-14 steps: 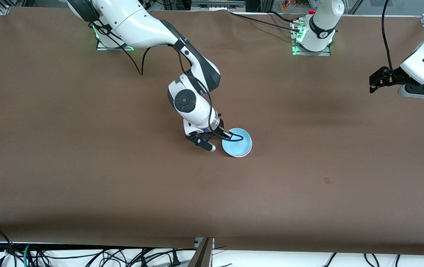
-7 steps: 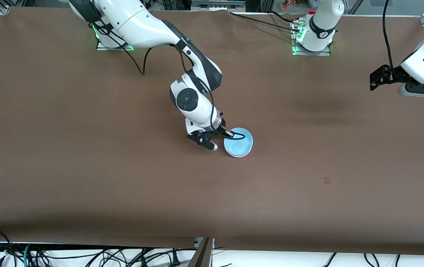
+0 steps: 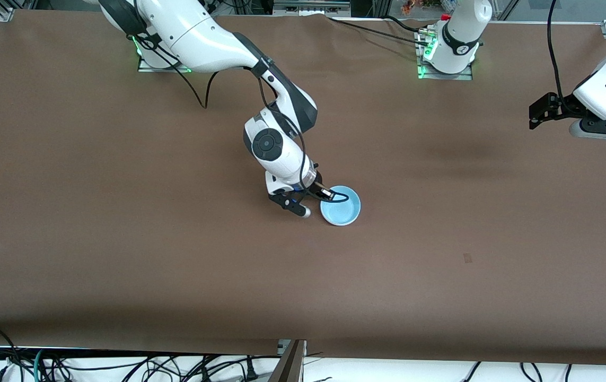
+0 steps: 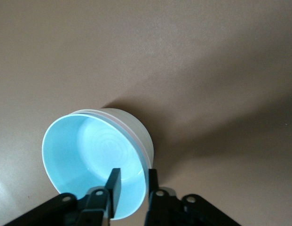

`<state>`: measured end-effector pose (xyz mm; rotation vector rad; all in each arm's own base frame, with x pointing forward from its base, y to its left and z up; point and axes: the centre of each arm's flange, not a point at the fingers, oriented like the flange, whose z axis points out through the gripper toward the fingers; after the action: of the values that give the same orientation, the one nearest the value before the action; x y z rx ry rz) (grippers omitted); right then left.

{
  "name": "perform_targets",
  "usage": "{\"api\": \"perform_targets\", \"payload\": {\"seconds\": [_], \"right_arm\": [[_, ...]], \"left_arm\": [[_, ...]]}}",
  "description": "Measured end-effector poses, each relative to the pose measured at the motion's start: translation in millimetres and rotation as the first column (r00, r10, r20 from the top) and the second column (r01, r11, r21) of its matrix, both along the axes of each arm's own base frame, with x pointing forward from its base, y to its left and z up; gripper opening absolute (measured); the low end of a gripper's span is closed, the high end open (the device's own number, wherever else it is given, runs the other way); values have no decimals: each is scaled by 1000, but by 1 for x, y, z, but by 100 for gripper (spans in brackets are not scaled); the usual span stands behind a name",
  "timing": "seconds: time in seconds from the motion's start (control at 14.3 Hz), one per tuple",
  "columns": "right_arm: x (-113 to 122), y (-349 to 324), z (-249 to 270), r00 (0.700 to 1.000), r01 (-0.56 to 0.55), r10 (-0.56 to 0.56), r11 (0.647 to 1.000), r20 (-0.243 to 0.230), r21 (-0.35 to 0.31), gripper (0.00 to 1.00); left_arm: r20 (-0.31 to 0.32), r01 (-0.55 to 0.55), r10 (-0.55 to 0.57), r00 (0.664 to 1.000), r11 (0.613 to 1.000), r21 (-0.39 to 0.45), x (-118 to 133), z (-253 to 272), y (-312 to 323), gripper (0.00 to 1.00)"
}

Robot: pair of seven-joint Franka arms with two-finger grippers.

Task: Stack pink and blue bowls on white bowl

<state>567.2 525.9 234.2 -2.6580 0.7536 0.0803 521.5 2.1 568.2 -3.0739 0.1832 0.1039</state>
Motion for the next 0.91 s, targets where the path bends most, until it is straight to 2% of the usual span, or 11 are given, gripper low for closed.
{"api": "perform_targets", "payload": {"seconds": [0.28,0.42,0.63,0.84,0.91], "right_arm": [[7,3,19,1000,0,0,1000,20,18,78],[12,-2,41,999,-27,28,999,23,-23,98],[20,-29,109,995,-89,95,981,29,-175,100],[26,-66,188,991,-111,126,967,53,-228,100],[27,-81,207,987,-138,154,959,47,-249,100]], "left_arm": [[0,1,-1,1000,1000,0,0,0,0,100],[1,1,-1,1000,1000,0,0,1,0,100],[3,1,-1,1000,1000,0,0,2,0,100],[3,2,-2,1000,1000,0,1,2,-1,100],[3,2,-2,1000,1000,0,1,2,-1,100]]}}
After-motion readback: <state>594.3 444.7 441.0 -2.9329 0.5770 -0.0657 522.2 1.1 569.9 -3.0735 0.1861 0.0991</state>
